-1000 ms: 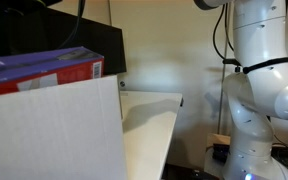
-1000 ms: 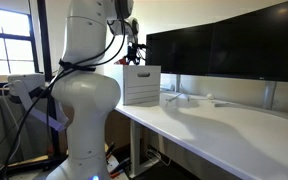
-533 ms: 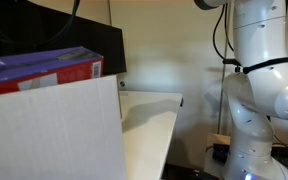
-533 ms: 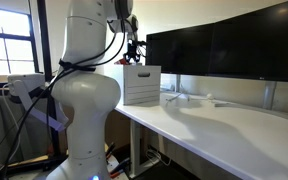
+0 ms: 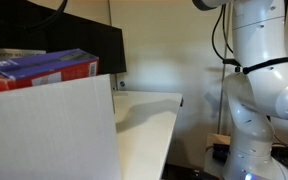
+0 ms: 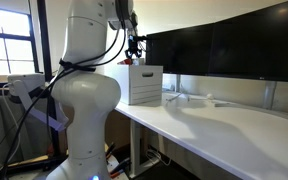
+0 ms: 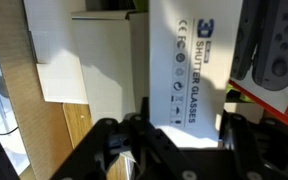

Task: Remove the boxes from the storage box

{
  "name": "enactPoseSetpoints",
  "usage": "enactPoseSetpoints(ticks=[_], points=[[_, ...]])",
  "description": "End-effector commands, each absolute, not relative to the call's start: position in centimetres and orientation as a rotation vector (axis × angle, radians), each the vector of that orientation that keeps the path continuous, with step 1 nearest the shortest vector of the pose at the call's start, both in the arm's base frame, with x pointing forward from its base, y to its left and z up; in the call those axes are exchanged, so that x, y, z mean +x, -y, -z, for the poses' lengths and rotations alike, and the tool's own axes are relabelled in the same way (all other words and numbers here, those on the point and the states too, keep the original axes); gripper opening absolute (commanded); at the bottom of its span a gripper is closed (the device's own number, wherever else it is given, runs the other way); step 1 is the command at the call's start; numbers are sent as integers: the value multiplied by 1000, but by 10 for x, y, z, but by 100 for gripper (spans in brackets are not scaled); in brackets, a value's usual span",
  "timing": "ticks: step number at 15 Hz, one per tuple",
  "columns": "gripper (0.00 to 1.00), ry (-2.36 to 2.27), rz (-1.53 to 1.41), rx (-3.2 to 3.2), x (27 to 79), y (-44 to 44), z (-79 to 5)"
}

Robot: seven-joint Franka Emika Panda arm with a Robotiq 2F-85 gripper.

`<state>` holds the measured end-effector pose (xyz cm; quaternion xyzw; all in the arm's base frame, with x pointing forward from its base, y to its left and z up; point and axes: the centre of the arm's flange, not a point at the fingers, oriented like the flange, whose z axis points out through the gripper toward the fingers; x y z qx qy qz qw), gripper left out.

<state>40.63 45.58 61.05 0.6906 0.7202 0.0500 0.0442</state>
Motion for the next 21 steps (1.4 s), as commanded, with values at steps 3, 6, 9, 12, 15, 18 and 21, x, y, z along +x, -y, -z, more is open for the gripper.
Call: enactPoseSetpoints(ticks=[3, 6, 9, 12, 15, 18, 21], points=[[31, -2080, -253, 2127, 415, -452, -644], [31, -1995, -294, 2160, 414, -439, -660], [31, -1912, -318, 2209, 412, -420, -671], [31, -1847, -334, 2244, 408, -400, -684], [31, -1794, -330, 2271, 406, -370, -698], [31, -1725, -297, 2316, 400, -332, -703], [31, -1646, -237, 2385, 395, -289, -697]])
